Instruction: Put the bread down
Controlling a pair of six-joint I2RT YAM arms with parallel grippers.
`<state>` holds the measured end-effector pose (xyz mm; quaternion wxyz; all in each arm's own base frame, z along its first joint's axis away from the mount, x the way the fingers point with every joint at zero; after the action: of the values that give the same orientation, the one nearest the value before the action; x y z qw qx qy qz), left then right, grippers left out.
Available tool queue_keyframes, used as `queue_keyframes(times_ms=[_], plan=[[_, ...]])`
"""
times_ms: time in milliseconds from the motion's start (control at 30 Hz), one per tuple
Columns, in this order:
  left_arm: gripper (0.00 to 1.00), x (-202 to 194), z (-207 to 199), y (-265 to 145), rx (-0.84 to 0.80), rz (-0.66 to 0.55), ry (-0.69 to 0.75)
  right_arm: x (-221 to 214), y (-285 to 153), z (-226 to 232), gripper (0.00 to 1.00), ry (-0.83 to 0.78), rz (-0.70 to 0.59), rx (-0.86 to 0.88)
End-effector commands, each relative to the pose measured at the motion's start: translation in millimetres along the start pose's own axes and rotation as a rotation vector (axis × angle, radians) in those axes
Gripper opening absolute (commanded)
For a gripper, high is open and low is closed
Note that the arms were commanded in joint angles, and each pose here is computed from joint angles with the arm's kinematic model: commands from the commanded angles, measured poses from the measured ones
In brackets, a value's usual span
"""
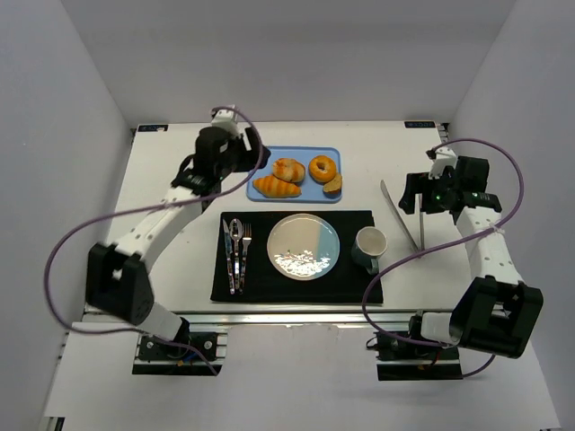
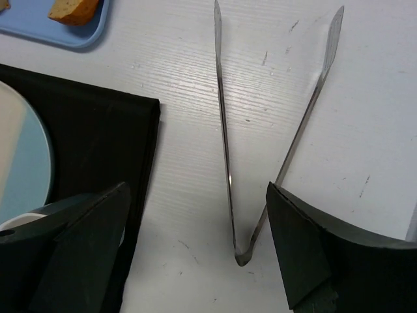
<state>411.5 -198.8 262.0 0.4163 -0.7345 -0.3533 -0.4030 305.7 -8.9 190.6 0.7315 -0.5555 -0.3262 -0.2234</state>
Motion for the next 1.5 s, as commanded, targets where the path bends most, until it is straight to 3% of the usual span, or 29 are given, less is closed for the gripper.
queue_keyframes(times_ms=[0,67,100,167,200,233,267,367,400,600,933,1033,1133,1233,1267,1367,1467], plan=[[0.80,-25.2,-8.9,-54.8,-0.101,0.042,-0.021,4.6,-9.6,-2.4,0.89,-0.066,-0.051,-0.018],[0.80,-37.5,-7.2,-75.2,-0.109,0.070,-0.041,-2.6,-10.9,-7.6,0.89,-0.260,-0.033,0.032],[0.78,-33.3,-9.8,-94.2,-0.116,0.047,-0.063,-9.1,-11.4,-9.0,0.81,-0.299,-0.011,0.037],[0.72,-56.9,-1.9,-111.6,-0.094,0.094,-0.086,-25.3,-2.0,-18.4,0.51,-0.314,0.034,-0.002],[0.65,-61.1,-1.0,-120.2,-0.093,0.092,-0.096,-28.9,0.6,-27.0,0.23,-0.332,0.054,-0.048],[0.63,-67.2,-0.3,-137.4,-0.094,0.074,-0.123,-39.0,7.6,-29.9,0.19,-0.320,0.089,-0.047],[0.61,-69.8,3.0,-144.8,-0.077,0.057,-0.136,-42.5,9.7,-33.9,0.20,-0.315,0.101,-0.052],[0.67,-79.1,9.1,-173.1,-0.054,-0.003,-0.188,-51.6,21.0,-35.7,0.79,-0.288,0.135,-0.025],[0.68,-83.2,11.2,-179.0,-0.041,-0.005,-0.208,-53.8,24.0,-35.3,0.87,-0.275,0.142,-0.014],[0.71,-100.9,21.2,-202.1,0.002,-0.021,-0.251,-70.4,52.3,-49.2,0.89,-0.175,0.214,-0.043],[0.71,-102.7,21.7,-202.1,0.009,-0.014,-0.266,-67.3,95.4,-69.2,0.89,-0.144,0.212,-0.161],[0.71,-101.5,21.0,-199.2,0.010,-0.001,-0.262,-65.1,104.9,-65.7,0.86,-0.154,0.212,-0.149],[0.71,-98.0,20.2,-198.7,0.012,-0.005,-0.262,-66.1,110.8,-64.7,0.76,-0.144,0.222,-0.131],[0.71,-96.8,20.3,-198.9,0.016,-0.010,-0.268,-68.1,110.1,-64.1,0.52,-0.131,0.238,-0.109],[0.71,-97.3,20.8,-199.0,0.020,-0.010,-0.270,-66.7,109.1,-63.7,0.36,-0.124,0.235,-0.099],[0.71,-95.3,20.0,-198.7,0.018,-0.012,-0.274,-60.0,103.8,-62.6,0.16,-0.111,0.218,-0.072],[0.71,-92.3,19.4,-198.0,0.022,-0.009,-0.267,-34.0,91.3,-54.5,0.09,-0.127,0.144,-0.033]])
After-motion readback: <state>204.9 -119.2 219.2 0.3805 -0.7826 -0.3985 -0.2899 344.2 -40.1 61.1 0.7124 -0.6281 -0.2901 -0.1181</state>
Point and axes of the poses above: each gripper's point midway between its finger pads, its own y axis out along the fingers, its own z axis along the line the jaws close on, x = y × z, the point moved 5 cm from there along -y, back along the fingers, and after that the axes turned 3 degrees about y, right-handed, at the moved point
